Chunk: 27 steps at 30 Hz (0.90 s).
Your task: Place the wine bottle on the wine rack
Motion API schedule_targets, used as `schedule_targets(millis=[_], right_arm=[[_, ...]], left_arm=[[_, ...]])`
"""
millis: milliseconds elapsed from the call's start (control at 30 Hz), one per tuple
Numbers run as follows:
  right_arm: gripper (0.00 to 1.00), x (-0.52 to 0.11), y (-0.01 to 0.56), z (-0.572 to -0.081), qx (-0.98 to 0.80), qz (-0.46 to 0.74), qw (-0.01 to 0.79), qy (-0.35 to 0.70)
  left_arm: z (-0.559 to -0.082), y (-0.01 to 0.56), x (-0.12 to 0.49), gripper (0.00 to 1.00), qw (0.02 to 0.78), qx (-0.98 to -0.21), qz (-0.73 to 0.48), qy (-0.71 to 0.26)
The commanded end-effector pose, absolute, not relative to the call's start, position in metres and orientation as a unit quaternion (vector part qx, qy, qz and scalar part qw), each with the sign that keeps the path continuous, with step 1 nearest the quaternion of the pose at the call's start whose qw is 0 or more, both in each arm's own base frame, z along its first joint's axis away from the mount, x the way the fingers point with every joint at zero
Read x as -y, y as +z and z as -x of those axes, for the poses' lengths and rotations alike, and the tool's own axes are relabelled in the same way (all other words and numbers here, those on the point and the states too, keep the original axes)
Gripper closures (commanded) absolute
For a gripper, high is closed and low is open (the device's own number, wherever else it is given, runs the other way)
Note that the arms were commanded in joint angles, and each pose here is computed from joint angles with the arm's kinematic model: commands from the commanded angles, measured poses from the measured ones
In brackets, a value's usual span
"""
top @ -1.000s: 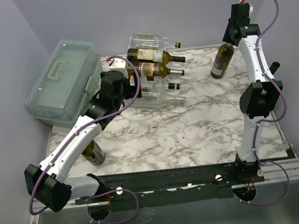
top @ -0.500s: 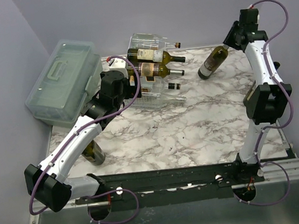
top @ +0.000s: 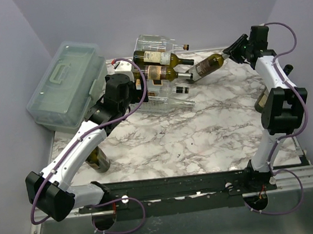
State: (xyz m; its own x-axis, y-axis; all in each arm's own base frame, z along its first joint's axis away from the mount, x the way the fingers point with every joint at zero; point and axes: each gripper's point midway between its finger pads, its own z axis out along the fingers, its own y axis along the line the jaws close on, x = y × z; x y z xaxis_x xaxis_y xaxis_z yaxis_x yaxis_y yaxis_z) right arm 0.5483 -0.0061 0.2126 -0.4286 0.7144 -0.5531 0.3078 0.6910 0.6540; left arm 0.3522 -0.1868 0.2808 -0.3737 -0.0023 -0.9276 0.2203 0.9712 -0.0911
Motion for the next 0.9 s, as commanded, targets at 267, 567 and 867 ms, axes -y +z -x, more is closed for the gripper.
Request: schedule_targets(millis=[267, 567, 867], right_arm=[[0.99, 0.018, 0.206, -0.559, -0.754, -0.347, 0.431, 0.354], [1.0, 0.009, 0.175, -0.574, -0.743, -0.353, 0.401, 0.403], [0.99, 0.012, 0.163, -0.579, -0.738, -0.369, 0.401, 0.397]], left_arm=[[-0.347, 0.286, 0.199, 0.01, 0.554, -0.819, -0.073, -0.13], [-0.349, 0.282, 0.198, 0.01, 0.553, -0.821, -0.075, -0.12], [-0.349, 0.281, 0.2, 0.01, 0.549, -0.823, -0.077, -0.122]])
